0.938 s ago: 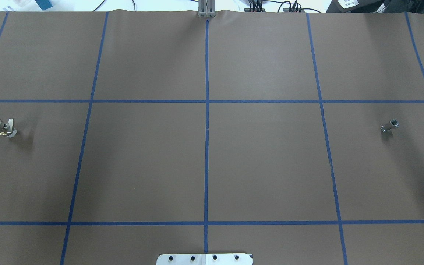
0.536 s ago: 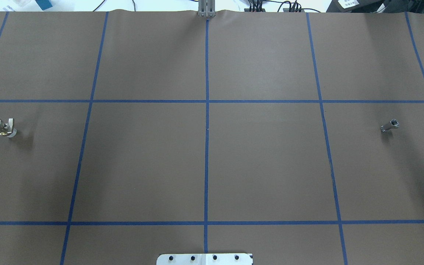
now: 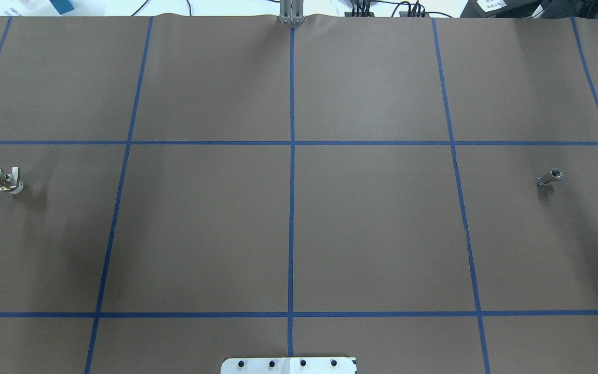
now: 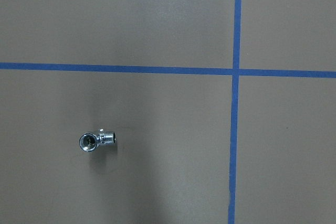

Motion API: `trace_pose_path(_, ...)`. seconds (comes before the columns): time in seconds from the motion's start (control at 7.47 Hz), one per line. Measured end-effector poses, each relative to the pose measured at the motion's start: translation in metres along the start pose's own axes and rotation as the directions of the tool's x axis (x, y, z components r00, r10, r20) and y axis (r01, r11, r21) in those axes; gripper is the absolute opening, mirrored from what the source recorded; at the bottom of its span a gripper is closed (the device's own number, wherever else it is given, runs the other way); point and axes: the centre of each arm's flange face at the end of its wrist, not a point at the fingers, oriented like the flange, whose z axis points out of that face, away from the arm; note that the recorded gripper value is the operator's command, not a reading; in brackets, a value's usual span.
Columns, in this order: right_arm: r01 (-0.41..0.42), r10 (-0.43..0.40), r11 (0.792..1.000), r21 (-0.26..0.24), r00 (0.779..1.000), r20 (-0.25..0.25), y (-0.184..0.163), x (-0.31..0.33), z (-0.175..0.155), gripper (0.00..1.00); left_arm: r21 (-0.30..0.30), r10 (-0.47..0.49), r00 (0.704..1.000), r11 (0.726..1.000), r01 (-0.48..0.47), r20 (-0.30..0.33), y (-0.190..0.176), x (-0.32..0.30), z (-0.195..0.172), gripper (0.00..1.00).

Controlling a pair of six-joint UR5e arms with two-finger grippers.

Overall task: Assemble PPR valve and pipe with both arms
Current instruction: 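Lower the left gripper onto the white PPR valve and grasp it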

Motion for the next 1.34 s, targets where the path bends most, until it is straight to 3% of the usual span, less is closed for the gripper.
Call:
trace_pose_path(1.07, 0.006, -0.006, 1.000, 0.002, 1.000, 0.001, 0.000, -0.001, -0.001, 1.00, -0.001, 0.004, 1.000, 1.000, -0.004, 0.027, -0.007, 0.011, 0.022, 0.75)
trace_pose_path(1.21, 0.006, -0.006, 1.000, 0.002, 1.000, 0.002, 0.000, -0.002, -0.001, 1.00, -0.003, 0.002, 1.000, 1.000, -0.002, 0.029, -0.009, 0.010, 0.024, 0.68)
trace_pose_path(1.34, 0.007, -0.007, 1.000, 0.003, 1.000, 0.004, 0.000, -0.002, -0.002, 1.00, -0.007, -0.001, 1.000, 1.000, 0.001, 0.029, -0.010, 0.008, 0.026, 0.41)
